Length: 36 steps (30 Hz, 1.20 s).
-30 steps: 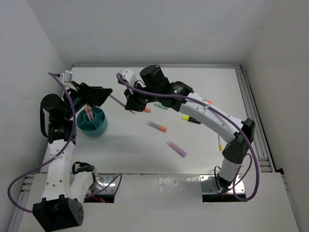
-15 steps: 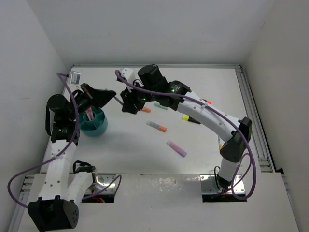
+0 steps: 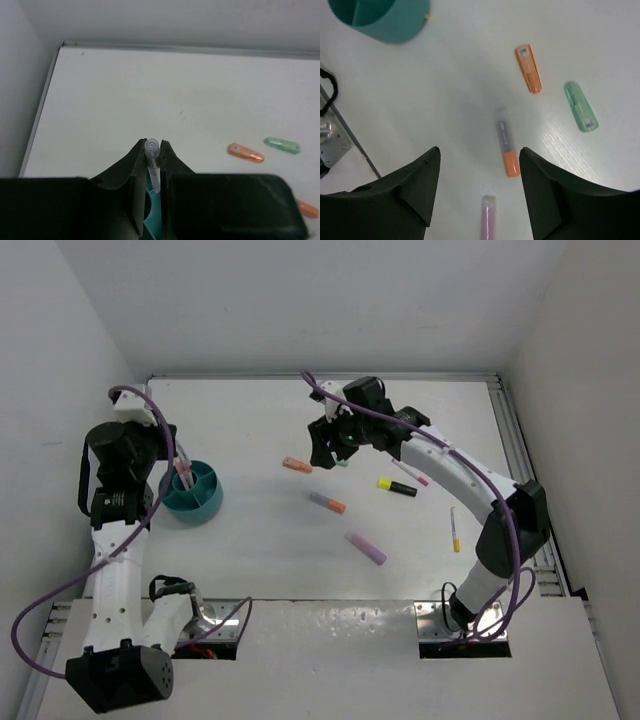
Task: Sort the stationery into containers
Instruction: Place the stationery into the container
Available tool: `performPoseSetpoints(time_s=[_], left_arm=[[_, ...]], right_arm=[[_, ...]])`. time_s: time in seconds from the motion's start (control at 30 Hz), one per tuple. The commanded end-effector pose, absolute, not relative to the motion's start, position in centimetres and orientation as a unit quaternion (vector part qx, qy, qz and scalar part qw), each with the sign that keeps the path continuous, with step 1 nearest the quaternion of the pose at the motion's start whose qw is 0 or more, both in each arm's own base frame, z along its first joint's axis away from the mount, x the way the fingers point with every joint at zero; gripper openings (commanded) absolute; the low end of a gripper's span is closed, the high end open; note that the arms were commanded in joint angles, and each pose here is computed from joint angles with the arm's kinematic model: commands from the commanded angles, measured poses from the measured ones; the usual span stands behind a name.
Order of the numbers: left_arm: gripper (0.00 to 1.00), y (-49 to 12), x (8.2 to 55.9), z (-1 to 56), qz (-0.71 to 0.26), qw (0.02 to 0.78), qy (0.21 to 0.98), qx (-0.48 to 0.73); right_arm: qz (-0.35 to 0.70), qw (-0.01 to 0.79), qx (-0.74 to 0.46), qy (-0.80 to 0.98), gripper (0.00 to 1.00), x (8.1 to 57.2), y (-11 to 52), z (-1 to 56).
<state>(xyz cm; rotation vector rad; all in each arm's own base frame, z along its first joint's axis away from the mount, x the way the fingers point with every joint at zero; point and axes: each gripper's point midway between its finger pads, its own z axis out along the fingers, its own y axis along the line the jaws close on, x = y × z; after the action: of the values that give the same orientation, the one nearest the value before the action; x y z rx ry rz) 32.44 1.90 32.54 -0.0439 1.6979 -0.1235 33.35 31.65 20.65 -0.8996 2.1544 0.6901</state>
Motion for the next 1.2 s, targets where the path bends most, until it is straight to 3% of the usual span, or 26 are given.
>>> performPoseSetpoints(time_s=[0.0, 0.4, 0.63, 0.67, 0.73, 0.77, 0.83, 0.87, 0.9, 0.97, 1.17], left_arm=[[0.00, 5.3, 33.0, 29.7, 0.036, 0.642, 0.765, -0.020], [0.00, 7.1, 33.2, 24.0, 0.057, 0.583, 0.810, -0.042], [0.03, 7.2, 32.8, 20.4, 0.045, 0.540, 0.839, -0.055], [0.05, 7.1, 32.7, 19.9, 0.043, 0.536, 0.841, -0.056], [0.23, 6.9, 32.6, 19.5, 0.034, 0.532, 0.844, -0.058], [0.39, 6.8, 32.6, 19.3, 0.029, 0.530, 0.845, -0.057], [0.55, 6.0, 32.6, 19.0, 0.008, 0.526, 0.849, -0.049], [0.70, 5.9, 32.7, 19.1, 0.001, 0.525, 0.850, -0.049], [0.75, 5.5, 32.9, 19.6, -0.011, 0.529, 0.848, -0.043], [0.80, 5.0, 32.9, 20.2, -0.024, 0.533, 0.845, -0.036], [0.81, 2.3, 33.1, 25.1, -0.078, 0.584, 0.808, 0.016]], right_arm=[[0.277, 0.358, -0.333, 0.828, 0.63, 33.5, 30.8, 21.0], [0.256, 0.324, -0.301, 0.860, 0.59, 35.1, 26.9, 16.8], [0.219, 0.278, -0.319, 0.880, 0.55, 33.5, 24.8, 13.1], [0.213, 0.276, -0.322, 0.880, 0.54, 33.3, 24.5, 12.8], [0.198, 0.271, -0.323, 0.885, 0.54, 32.8, 23.5, 11.6], [0.190, 0.266, -0.320, 0.889, 0.54, 32.5, 22.9, 10.9], [0.172, 0.273, -0.315, 0.893, 0.53, 32.9, 22.0, 10.4], [0.164, 0.272, -0.309, 0.896, 0.52, 33.2, 21.3, 10.1], [0.157, 0.272, -0.302, 0.900, 0.51, 33.6, 20.7, 9.9], [0.145, 0.273, -0.284, 0.907, 0.48, 34.7, 19.3, 9.7], [0.092, 0.292, -0.274, 0.912, 0.33, 39.0, 14.5, 9.8]])
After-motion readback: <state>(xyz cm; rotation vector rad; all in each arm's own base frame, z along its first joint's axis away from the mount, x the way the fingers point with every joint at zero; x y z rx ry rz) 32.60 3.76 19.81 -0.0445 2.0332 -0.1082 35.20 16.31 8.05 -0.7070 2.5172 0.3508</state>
